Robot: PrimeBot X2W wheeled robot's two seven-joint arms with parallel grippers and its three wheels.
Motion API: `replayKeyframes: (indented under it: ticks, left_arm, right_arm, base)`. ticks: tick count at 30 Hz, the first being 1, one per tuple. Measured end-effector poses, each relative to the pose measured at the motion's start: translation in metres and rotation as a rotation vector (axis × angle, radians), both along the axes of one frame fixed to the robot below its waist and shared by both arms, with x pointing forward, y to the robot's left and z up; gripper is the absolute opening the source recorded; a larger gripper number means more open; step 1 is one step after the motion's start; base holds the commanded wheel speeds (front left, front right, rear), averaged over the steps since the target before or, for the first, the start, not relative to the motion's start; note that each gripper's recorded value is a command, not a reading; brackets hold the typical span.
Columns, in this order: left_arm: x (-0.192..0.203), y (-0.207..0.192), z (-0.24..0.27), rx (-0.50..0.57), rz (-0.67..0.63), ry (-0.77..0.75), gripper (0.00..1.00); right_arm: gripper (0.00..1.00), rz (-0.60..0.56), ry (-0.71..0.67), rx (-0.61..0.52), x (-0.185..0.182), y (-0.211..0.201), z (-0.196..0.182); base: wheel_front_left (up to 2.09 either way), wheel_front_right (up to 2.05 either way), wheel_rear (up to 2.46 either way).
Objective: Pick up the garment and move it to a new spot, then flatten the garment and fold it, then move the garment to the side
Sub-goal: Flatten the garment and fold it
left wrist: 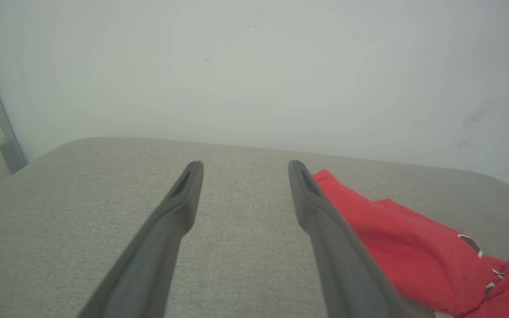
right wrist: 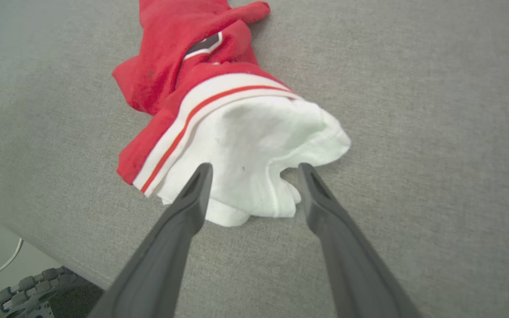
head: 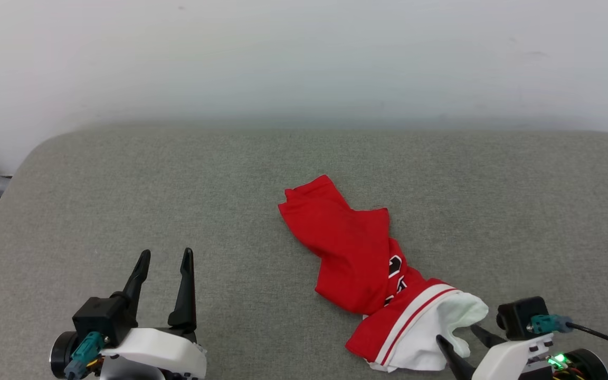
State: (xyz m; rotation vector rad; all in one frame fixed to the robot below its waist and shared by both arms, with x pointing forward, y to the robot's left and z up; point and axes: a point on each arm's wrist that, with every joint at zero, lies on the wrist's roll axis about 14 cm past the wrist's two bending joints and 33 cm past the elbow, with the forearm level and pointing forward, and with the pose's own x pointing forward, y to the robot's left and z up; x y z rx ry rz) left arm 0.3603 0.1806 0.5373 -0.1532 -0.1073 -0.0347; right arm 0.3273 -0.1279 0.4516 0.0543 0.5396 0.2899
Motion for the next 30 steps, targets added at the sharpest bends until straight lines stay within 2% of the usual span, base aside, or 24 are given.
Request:
replayKeyframes:
  ticks: [11, 12, 13, 14, 15, 23, 27, 30]
  left_arm:
    - [0.006, 0.015, -0.015, -0.02, 0.057, 0.032, 1.0]
    - [0.007, 0.016, -0.015, -0.022, 0.06, 0.028, 1.0]
    - [0.008, 0.016, -0.015, -0.024, 0.062, 0.027, 1.0]
    - [0.008, 0.016, -0.015, -0.026, 0.064, 0.029, 1.0]
    - [0.008, 0.017, -0.016, -0.026, 0.066, 0.028, 1.0]
    - [0.015, 0.008, -0.017, -0.035, 0.046, 0.026, 1.0]
    - [0.022, 0.0, -0.019, -0.037, 0.021, 0.029, 1.0]
    - [0.029, -0.006, -0.019, -0.039, 0.003, 0.028, 1.0]
  right_arm:
    - [1.0, 0.203, 0.174, -0.039, 0.009, 0.038, -0.033]
    - [0.97, 0.216, 0.185, -0.043, 0.008, 0.04, -0.035]
    - [0.47, 0.224, 0.189, -0.042, 0.009, 0.042, -0.036]
    - [0.19, 0.231, 0.186, -0.045, 0.01, 0.043, -0.035]
    - [0.0, 0.234, 0.177, -0.05, 0.012, 0.042, -0.034]
    - [0.0, 0.167, -0.007, -0.101, 0.05, 0.012, 0.015]
    - [0.0, 0.076, -0.085, -0.168, 0.073, -0.027, 0.04]
    - [0.0, -0.012, -0.093, -0.213, 0.082, -0.063, 0.047]
  base:
    - [0.0, 0.0, 0.0]
    - [0.0, 0.0, 0.0]
    - [0.0, 0.0, 0.0]
    - [0.0, 0.0, 0.0]
    - [0.0, 0.0, 0.0]
    - [0.0, 0.0, 0.0]
    - [0.0, 0.0, 0.0]
    - [0.0, 0.0, 0.0]
